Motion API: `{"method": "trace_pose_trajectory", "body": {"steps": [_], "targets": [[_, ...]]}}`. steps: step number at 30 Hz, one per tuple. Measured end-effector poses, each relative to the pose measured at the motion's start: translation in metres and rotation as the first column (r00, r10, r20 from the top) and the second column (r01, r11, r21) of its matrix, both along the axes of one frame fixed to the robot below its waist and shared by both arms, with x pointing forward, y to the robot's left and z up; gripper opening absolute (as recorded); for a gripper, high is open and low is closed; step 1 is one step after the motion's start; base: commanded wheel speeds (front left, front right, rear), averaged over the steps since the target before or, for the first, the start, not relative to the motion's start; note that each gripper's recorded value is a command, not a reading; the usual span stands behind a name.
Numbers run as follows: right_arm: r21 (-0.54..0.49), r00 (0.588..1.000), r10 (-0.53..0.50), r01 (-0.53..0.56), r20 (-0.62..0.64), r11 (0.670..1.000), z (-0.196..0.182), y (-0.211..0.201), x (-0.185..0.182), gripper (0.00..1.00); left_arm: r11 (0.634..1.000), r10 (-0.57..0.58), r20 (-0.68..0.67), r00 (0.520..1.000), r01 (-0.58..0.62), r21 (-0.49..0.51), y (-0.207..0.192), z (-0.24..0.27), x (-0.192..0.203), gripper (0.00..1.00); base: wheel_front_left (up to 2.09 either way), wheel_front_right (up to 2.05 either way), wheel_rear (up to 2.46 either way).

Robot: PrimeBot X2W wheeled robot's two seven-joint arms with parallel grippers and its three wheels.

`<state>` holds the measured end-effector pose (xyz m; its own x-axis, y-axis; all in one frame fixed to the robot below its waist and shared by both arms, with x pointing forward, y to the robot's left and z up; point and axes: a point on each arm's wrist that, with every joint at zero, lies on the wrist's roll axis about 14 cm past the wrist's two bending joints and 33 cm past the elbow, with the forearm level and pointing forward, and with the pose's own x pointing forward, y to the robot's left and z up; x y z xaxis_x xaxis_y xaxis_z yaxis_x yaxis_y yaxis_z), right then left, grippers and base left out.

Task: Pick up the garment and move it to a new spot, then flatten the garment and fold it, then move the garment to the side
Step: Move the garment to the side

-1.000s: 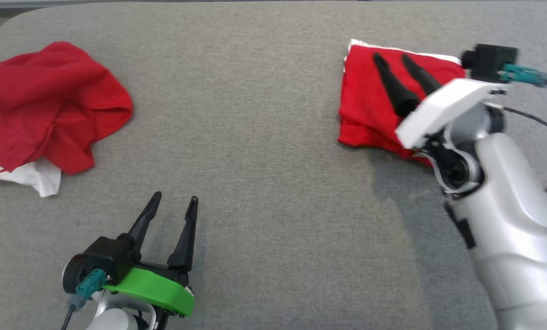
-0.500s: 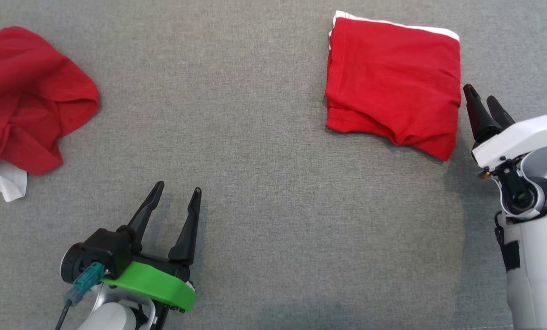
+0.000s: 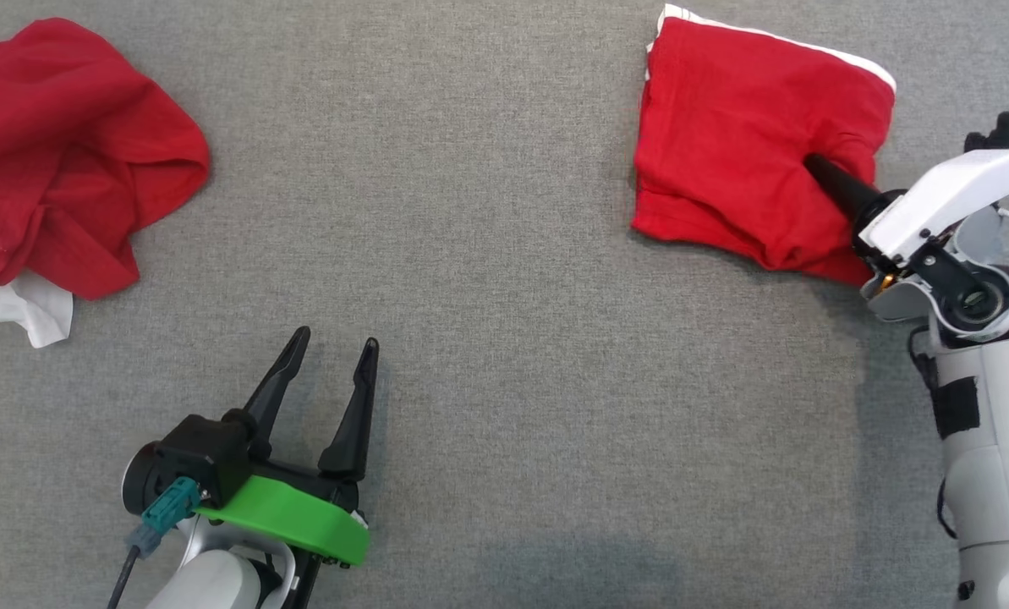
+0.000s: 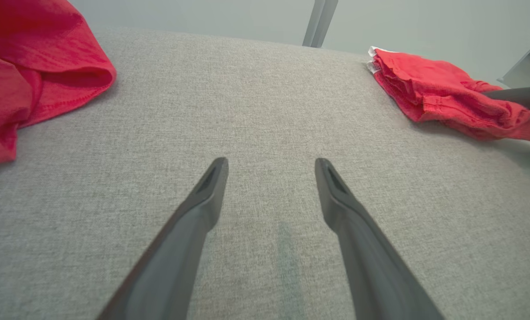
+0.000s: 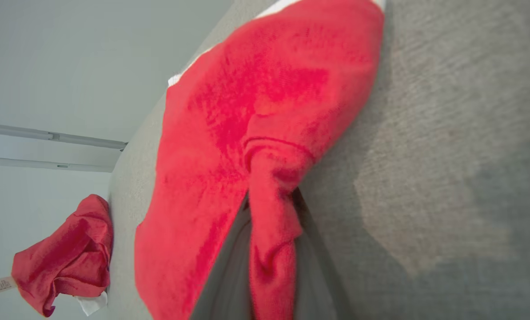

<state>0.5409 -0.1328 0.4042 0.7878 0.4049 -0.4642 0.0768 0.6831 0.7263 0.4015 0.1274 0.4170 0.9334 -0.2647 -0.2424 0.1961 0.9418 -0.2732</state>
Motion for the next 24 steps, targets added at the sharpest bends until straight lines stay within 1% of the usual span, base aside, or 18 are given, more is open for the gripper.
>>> {"method": "trace_pose_trajectory", "body": {"steps": [2,6,8,13,15,17,21,24], "targets": [[-0.051,1.000,0.016,-0.017,-0.013,0.999,-0.003,-0.010,0.000,0.00,1.000,-0.002,-0.006,1.000,0.002,-0.005,-0.001,-0.002,0.000,1.00,0.00,0.00,0.00],[-0.113,0.998,0.059,-0.062,-0.024,0.992,-0.001,-0.014,-0.002,0.00,1.000,-0.008,-0.004,1.000,0.008,-0.019,-0.005,-0.003,0.002,1.00,0.00,0.00,0.00],[-0.143,0.998,0.060,-0.063,-0.022,0.988,0.001,-0.020,-0.002,0.00,1.000,-0.012,0.005,1.000,0.012,-0.027,-0.008,-0.002,0.006,1.00,0.00,0.00,0.00],[-0.181,1.000,0.027,-0.028,-0.010,0.983,0.005,-0.036,-0.003,0.00,0.999,-0.032,0.017,0.999,0.032,-0.038,-0.017,-0.002,0.017,1.00,0.00,0.00,0.00],[-0.201,1.000,0.020,-0.023,-0.016,0.979,0.004,-0.042,-0.008,0.00,0.997,-0.057,0.022,0.998,0.058,-0.046,-0.026,-0.002,0.021,1.00,0.00,0.00,0.00],[-0.229,1.000,-0.008,0.003,-0.021,0.973,0.003,-0.058,-0.014,0.00,0.994,-0.097,0.029,0.995,0.099,-0.055,-0.038,-0.003,0.025,1.00,0.00,0.00,0.00],[-0.301,0.995,-0.088,0.074,-0.035,0.951,-0.003,-0.098,-0.028,0.00,0.981,-0.182,0.057,0.982,0.185,-0.058,-0.062,0.000,0.041,1.00,0.00,0.00,0.00],[-0.379,0.991,-0.128,0.103,-0.041,0.920,-0.006,-0.123,-0.033,0.00,0.964,-0.260,0.045,0.965,0.262,-0.038,-0.078,-0.008,0.049,1.00,0.00,0.00,0.00]]}}
